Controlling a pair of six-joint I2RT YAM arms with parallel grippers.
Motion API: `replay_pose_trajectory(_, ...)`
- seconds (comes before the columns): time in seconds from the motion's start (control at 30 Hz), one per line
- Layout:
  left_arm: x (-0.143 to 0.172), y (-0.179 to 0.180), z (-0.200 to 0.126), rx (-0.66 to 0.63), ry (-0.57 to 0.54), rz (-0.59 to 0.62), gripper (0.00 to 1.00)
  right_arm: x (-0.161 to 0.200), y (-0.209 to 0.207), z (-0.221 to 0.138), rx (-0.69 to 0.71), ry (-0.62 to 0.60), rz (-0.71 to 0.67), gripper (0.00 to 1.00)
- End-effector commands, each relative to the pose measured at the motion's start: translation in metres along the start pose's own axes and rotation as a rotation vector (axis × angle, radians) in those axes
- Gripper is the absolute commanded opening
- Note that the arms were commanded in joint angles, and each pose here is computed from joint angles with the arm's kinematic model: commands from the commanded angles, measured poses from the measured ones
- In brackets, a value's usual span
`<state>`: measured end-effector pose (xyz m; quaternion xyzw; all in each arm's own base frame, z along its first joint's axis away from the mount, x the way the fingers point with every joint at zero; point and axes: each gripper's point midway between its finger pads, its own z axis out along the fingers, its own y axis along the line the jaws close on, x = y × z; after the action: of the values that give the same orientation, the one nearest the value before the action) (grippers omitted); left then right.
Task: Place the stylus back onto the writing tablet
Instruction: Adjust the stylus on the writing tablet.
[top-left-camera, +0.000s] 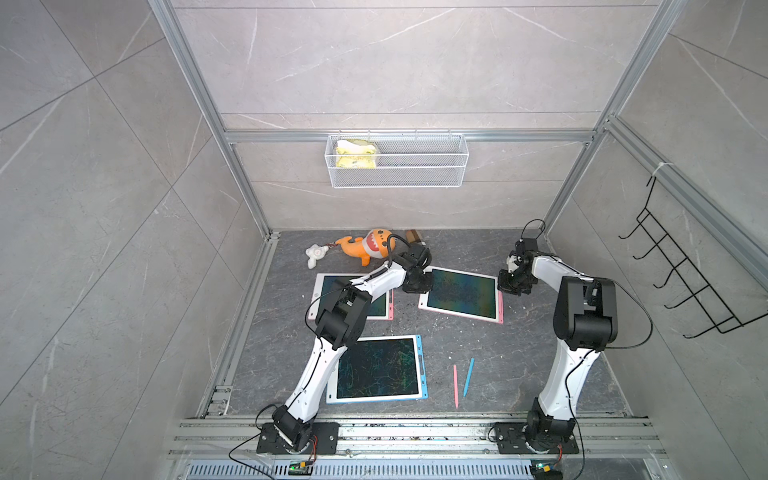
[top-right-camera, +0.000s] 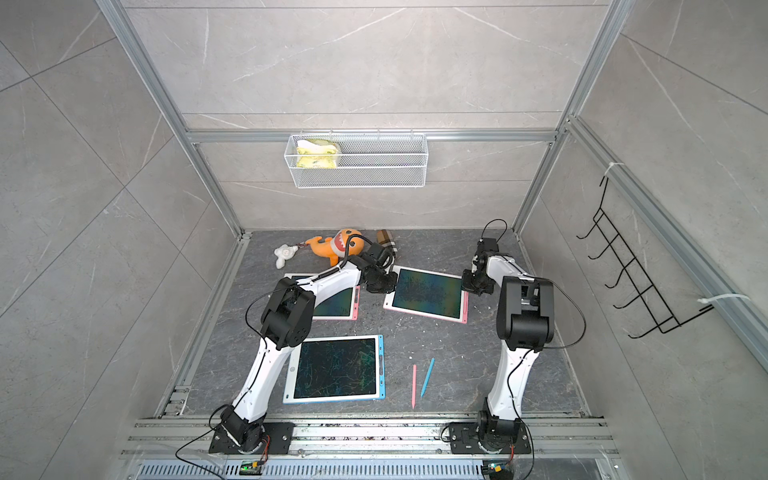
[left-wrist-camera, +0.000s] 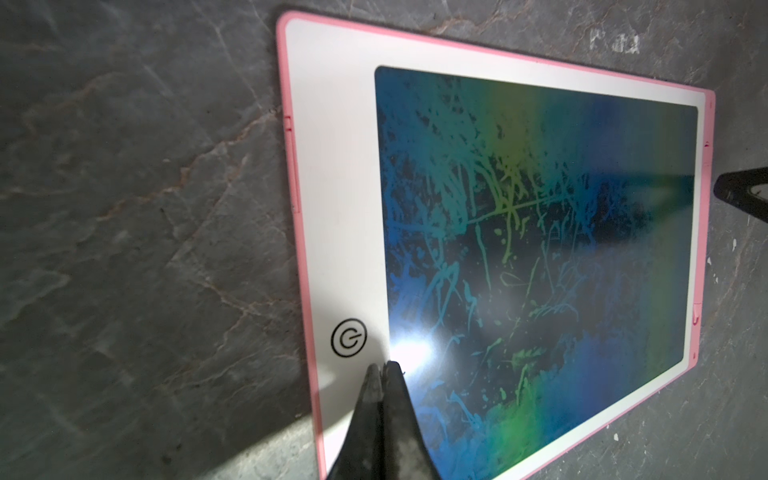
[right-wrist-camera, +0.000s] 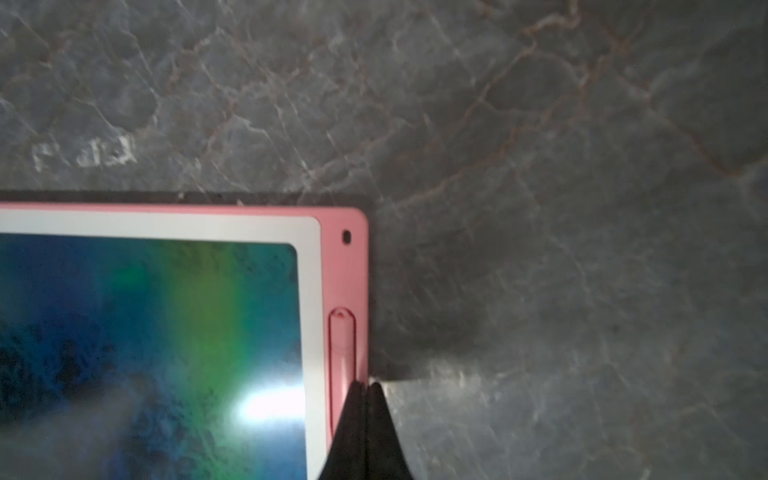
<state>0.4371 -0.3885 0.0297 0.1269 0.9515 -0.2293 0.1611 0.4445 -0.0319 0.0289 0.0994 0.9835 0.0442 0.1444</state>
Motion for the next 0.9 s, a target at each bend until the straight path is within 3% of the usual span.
replay_pose_trajectory(0.0,0.028,0.020,0.002,-0.059,0.098,-0.034,0.00,0.004,-0.002,-0.030,0.020,-0.023,0.010,0.00)
replay_pose_trajectory(0.23,0.032,0.022,0.001,-0.062,0.100,-0.037,0.00,0.016,0.009,-0.044,-0.041,-0.012,0.032,0.00)
replay_pose_trajectory(0.87,0.033,0.022,0.001,-0.066,0.101,-0.041,0.00,0.036,0.016,-0.010,-0.066,0.103,0.021,0.00)
